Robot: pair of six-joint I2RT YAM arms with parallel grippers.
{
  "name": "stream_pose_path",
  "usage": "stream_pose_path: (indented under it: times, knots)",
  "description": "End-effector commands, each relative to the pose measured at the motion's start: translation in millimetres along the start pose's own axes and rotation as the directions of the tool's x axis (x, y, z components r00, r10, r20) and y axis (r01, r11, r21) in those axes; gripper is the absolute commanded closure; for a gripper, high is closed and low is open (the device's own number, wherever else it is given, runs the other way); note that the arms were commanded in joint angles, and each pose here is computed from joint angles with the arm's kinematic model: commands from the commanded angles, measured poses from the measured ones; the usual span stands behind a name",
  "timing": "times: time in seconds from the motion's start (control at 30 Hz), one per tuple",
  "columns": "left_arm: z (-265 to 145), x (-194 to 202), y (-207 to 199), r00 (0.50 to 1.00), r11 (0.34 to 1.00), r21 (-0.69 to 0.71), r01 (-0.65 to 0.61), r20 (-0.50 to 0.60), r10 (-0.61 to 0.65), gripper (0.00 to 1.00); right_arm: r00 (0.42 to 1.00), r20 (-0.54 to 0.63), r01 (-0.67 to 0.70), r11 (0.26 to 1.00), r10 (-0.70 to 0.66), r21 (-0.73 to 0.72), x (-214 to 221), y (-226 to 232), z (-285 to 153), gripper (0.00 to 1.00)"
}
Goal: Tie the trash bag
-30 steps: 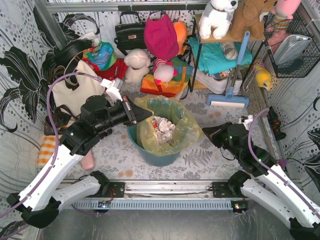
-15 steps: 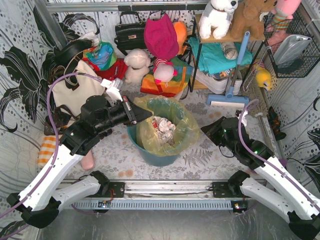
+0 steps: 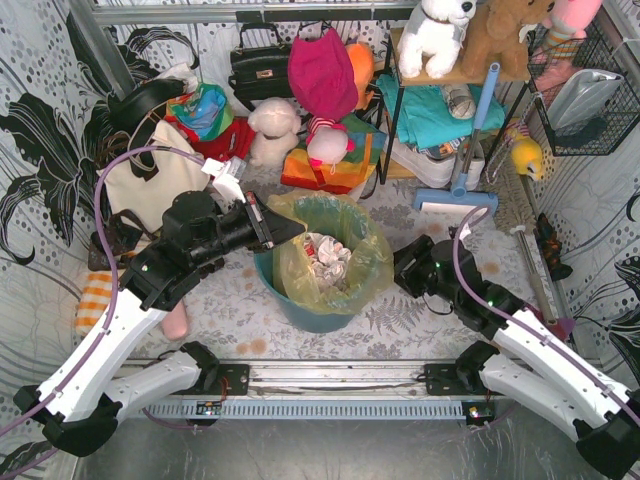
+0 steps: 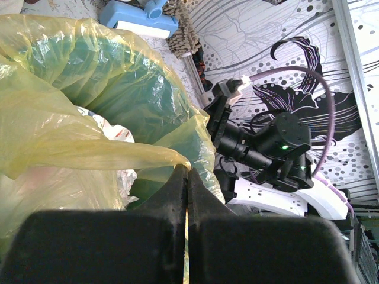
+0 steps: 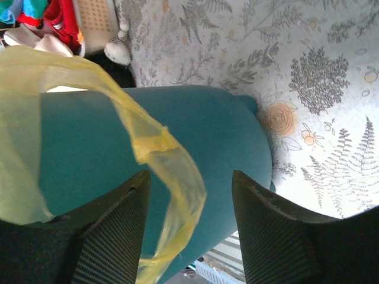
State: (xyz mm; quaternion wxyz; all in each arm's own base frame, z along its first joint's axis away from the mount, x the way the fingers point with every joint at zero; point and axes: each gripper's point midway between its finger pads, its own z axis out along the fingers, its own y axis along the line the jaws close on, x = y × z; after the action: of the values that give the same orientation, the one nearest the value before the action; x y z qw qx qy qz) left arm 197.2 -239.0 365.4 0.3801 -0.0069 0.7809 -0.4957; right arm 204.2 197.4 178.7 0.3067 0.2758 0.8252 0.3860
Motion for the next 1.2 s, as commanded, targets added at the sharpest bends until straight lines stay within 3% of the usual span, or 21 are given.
stream_pose_path:
  times: [0.0,0.1,0.23,0.27,0.67,0.87,1.17]
  knots:
    - [-2,-7,-10,1.0,0.999,0.046,-0.009,0.028,0.008,1.0,0.995,-0.032,-0.101,0.991,0.099,-0.084,9,10,7,0.45]
    - [-3,-7,-12,1.0,0.999,0.051,-0.01,0.03,0.008,1.0,0.991,-0.019,-0.137,0.984,0.136,-0.115,7,10,6,0.61]
    - [-5,-6,-13,1.0,0.998,0.056,-0.008,0.029,0.007,1.0,0.986,0.021,-0.163,0.977,0.168,-0.136,-1,8,-1,0.96]
    - [-6,-6,-13,1.0,0.998,0.06,-0.009,0.028,0.007,1.0,0.984,0.032,-0.17,0.975,0.176,-0.143,-3,8,-3,1.0]
    - [-20,-4,-35,1.0,0.989,0.15,-0.003,0.018,0.0,1.0,0.975,0.16,-0.128,0.981,0.151,-0.146,-32,13,-39,1.0]
    - [-28,-11,-61,1.0,0.965,0.261,-0.002,0.029,-0.006,1.0,0.974,0.2,-0.052,0.965,0.106,-0.258,-51,65,-65,1.0]
    - [-25,-31,-62,0.994,0.977,0.212,-0.024,0.105,0.002,1.0,0.975,0.223,0.1,0.91,-0.008,-0.402,-66,152,-76,1.0]
